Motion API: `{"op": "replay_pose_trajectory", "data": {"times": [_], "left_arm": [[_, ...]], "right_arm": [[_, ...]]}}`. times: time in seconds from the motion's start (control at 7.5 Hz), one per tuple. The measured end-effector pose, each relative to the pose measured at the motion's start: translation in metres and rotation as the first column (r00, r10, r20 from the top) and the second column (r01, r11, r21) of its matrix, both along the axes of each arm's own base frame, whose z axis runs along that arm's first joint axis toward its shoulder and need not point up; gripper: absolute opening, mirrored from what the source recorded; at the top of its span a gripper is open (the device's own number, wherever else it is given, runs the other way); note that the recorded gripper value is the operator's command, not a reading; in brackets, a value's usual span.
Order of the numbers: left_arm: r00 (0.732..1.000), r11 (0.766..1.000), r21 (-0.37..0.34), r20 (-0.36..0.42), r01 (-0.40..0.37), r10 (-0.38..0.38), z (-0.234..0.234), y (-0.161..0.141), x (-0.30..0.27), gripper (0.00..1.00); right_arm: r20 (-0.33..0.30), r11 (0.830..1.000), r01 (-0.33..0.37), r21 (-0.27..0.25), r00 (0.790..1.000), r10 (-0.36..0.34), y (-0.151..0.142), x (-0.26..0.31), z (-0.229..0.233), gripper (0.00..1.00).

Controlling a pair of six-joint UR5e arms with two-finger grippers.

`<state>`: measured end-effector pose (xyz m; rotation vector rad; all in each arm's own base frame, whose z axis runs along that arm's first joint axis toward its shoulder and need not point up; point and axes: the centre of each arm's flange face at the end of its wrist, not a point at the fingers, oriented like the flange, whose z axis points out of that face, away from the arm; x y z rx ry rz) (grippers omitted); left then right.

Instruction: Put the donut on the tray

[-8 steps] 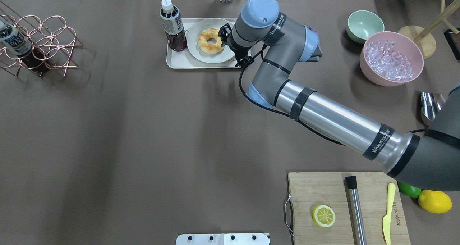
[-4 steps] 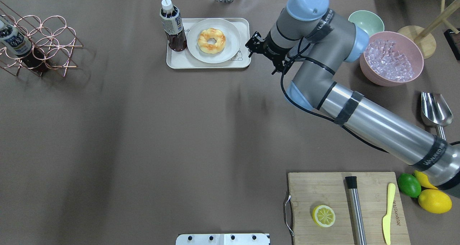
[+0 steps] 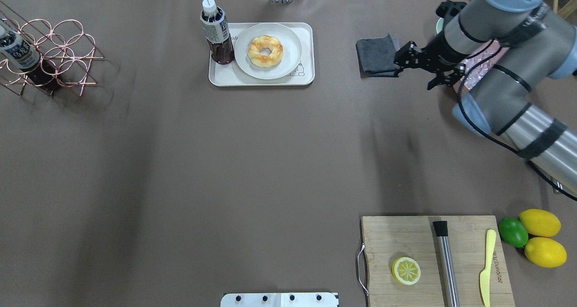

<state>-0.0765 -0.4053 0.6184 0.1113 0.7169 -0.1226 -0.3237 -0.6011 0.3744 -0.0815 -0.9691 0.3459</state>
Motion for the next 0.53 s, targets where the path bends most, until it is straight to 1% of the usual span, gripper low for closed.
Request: {"op": "replay_pose_trajectory", "data": {"times": [0.27,0.53], "left_arm": [[1.000,1.000,-0.014,-0.001,-0.008,0.008,0.007,0.000,0.003,0.98],[1.000,1.000,-0.025,-0.001,-0.014,0.014,0.012,0.000,0.006,0.98]], "right_arm": [[-0.053,0.996,0.050,0.079,0.998,-0.046,0.032,0.068,0.063,1.00],[-0.117,0.986,0.102,0.134,0.989,-0.086,0.077,0.139,0.122,1.00]]}}
